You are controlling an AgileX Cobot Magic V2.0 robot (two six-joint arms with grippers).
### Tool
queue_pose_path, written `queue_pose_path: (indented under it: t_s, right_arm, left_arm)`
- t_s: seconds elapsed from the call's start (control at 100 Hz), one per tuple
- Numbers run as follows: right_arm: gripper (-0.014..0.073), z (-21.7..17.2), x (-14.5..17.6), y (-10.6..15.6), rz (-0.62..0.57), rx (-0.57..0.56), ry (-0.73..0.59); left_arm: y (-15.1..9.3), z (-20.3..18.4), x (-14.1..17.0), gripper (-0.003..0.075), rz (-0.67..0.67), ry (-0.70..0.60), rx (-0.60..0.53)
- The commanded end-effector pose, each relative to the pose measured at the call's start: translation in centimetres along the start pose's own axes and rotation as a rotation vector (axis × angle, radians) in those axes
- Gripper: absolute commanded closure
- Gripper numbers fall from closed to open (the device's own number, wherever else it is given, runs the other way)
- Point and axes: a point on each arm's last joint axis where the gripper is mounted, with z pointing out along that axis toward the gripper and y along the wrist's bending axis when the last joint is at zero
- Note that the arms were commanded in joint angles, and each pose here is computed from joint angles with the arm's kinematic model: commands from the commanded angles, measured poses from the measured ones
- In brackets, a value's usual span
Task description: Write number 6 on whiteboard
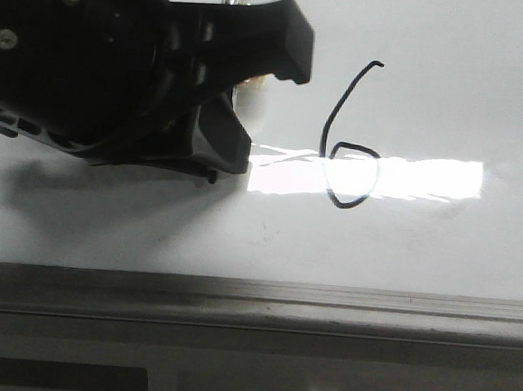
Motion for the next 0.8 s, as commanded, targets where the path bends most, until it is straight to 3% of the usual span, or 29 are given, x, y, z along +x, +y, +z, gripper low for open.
queue_pose_path:
  t_s: [0.0, 0.18, 0.4, 0.71, 0.79]
  right_arm:
    - [0.0656, -0.04, -0.93, -0.48, 0.02, 0.044, -0.042]
    - [0.0656, -0.04, -0.93, -0.48, 0.02, 0.044, -0.042]
    - [0.0656, -0.04, -0.93, -0.49, 0.02, 0.046, -0.043]
    - [0.0656, -0.04, -0.93, -0.49, 0.02, 0.046, -0.043]
    - [0.0656, -0.04, -0.93, -0.49, 0.02, 0.046, -0.043]
  left_arm:
    - [1.64, 0.64, -0.1, 0.0741, -0.029, -0.023, -0.162]
    - [1.64, 0.64, -0.1, 0.0722, -0.029, -0.023, -0.162]
    - [1.64, 0.64, -0.1, 0.0498, -0.03, -0.023, -0.162]
    - [1.64, 0.64, -0.1, 0.0483, -0.03, -0.023, -0.162]
    - [1.5, 0.62, -0.31, 0.0414, -0.029, -0.03, -0.157]
